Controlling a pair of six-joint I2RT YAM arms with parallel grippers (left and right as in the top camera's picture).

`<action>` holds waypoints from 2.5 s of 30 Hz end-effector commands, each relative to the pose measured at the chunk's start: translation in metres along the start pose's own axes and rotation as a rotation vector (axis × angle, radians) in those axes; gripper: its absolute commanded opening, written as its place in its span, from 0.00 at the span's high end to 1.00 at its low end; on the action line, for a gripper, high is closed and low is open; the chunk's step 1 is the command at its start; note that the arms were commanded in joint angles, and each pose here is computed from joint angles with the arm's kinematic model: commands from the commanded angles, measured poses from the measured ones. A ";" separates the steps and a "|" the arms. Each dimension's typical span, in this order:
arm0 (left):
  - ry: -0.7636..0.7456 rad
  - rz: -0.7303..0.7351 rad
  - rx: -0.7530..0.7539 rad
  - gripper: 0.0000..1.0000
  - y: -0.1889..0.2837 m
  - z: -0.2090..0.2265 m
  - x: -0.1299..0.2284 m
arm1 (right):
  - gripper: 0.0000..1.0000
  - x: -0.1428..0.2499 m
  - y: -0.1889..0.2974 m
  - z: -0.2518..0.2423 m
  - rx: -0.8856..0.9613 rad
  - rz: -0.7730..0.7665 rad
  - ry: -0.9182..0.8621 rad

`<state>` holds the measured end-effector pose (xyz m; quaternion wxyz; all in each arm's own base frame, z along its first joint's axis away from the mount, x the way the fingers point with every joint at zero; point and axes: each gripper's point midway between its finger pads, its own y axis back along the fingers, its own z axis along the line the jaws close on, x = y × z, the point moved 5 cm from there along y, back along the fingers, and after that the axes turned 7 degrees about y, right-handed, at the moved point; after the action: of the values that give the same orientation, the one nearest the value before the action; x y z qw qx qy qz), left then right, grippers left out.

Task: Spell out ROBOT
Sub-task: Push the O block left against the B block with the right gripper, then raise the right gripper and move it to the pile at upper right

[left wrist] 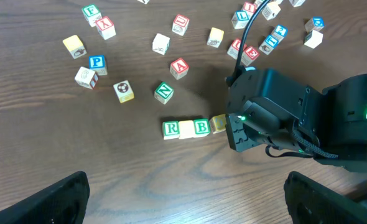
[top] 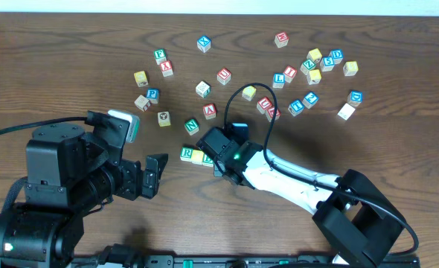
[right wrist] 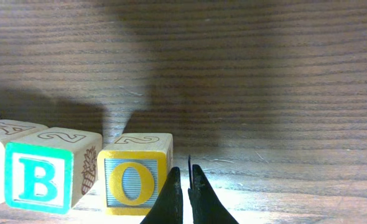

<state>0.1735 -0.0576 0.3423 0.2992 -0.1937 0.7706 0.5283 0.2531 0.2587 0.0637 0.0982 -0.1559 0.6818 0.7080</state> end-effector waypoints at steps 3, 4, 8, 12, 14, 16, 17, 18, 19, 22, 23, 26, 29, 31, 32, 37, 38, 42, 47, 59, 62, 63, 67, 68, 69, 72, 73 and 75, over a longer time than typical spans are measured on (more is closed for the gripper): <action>-0.002 -0.002 0.008 0.02 0.001 -0.001 0.000 | 0.99 -0.005 0.001 0.008 -0.030 -0.014 -0.020; -0.002 -0.002 0.008 0.02 0.001 -0.001 0.000 | 0.99 -0.006 0.001 0.009 -0.036 -0.015 -0.022; -0.002 -0.002 0.008 0.02 0.001 -0.001 0.000 | 0.99 -0.007 0.001 0.013 -0.065 -0.019 -0.027; -0.003 -0.003 0.008 0.02 0.001 -0.001 0.000 | 0.99 -0.007 0.001 0.014 -0.066 -0.020 -0.034; -0.003 -0.003 0.008 0.02 0.001 -0.001 0.000 | 0.99 -0.008 0.001 0.014 -0.066 -0.020 -0.034; -0.002 -0.002 0.008 0.02 0.001 -0.001 0.000 | 0.99 -0.008 0.001 0.014 -0.066 -0.020 -0.034; -0.002 -0.002 0.008 0.02 0.001 -0.001 0.000 | 0.99 -0.007 0.001 0.014 -0.066 -0.019 -0.034; -0.002 -0.002 0.008 0.02 0.001 -0.001 0.000 | 0.99 -0.007 0.001 0.013 -0.065 -0.019 -0.033; -0.002 -0.002 0.008 0.02 0.001 -0.001 0.000 | 0.99 -0.007 0.001 0.013 -0.064 -0.018 -0.033; -0.003 -0.003 0.008 0.02 0.001 -0.001 0.000 | 0.99 -0.007 0.001 0.009 -0.039 -0.022 -0.030; -0.002 -0.002 0.008 0.02 0.001 -0.001 0.000 | 0.99 -0.007 0.001 0.007 -0.026 -0.024 -0.028; -0.003 -0.002 0.008 0.02 0.001 -0.001 0.000 | 0.99 -0.007 0.001 -0.004 0.052 -0.046 -0.019; -0.002 -0.002 0.009 0.02 0.001 -0.001 0.000 | 0.99 -0.011 0.002 -0.018 0.140 -0.084 -0.014; -0.002 -0.002 0.008 0.02 0.001 -0.001 0.000 | 0.98 -0.015 0.002 -0.026 0.181 -0.102 -0.019; -0.002 -0.002 0.008 0.02 0.001 -0.001 0.000 | 0.97 -0.017 0.002 -0.031 0.198 -0.108 -0.022; -0.003 -0.003 0.008 0.02 0.001 -0.001 0.000 | 0.97 -0.035 0.001 -0.051 0.234 -0.104 -0.036; -0.002 -0.002 0.008 0.02 0.001 -0.001 0.000 | 0.97 -0.040 0.003 -0.055 0.243 -0.100 -0.041; -0.003 -0.003 0.008 0.02 0.001 -0.001 0.000 | 0.87 -0.067 0.018 -0.067 0.263 -0.092 -0.009; -0.002 -0.002 0.008 0.02 0.001 -0.001 0.000 | 0.74 -0.109 0.049 -0.076 0.252 -0.100 0.045; -0.003 -0.003 0.008 0.02 0.001 -0.001 0.000 | 0.33 -0.171 0.084 -0.122 -0.107 -0.042 0.124; -0.002 -0.002 0.009 0.02 0.001 -0.001 0.000 | 0.34 -0.174 0.084 -0.153 -0.148 -0.017 0.104; -0.002 -0.002 0.008 0.02 0.001 -0.001 0.000 | 0.36 -0.174 0.084 -0.169 -0.160 -0.003 0.101; -0.002 -0.002 0.008 0.02 0.001 -0.001 0.000 | 0.41 -0.164 0.085 -0.196 -0.208 0.046 0.147; -0.002 -0.002 0.009 0.02 0.001 -0.001 0.000 | 0.41 -0.161 0.085 -0.201 -0.206 0.060 0.158; -0.002 -0.002 0.008 0.02 0.001 -0.001 0.000 | 0.40 -0.158 0.085 -0.204 -0.205 0.073 0.177; -0.002 -0.002 0.009 0.02 0.001 -0.001 0.000 | 0.39 -0.151 0.086 -0.206 -0.212 0.101 0.263; -0.002 -0.002 0.008 0.02 0.001 -0.001 0.000 | 0.39 -0.150 0.086 -0.204 -0.213 0.102 0.286; -0.002 -0.002 0.008 0.02 0.001 -0.001 0.000 | 0.39 -0.151 0.084 -0.200 -0.209 0.096 0.324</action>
<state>0.1735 -0.0576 0.3423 0.2992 -0.1937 0.7706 0.5283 0.3788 0.0546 0.1888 -0.0205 -0.1850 0.6331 0.7513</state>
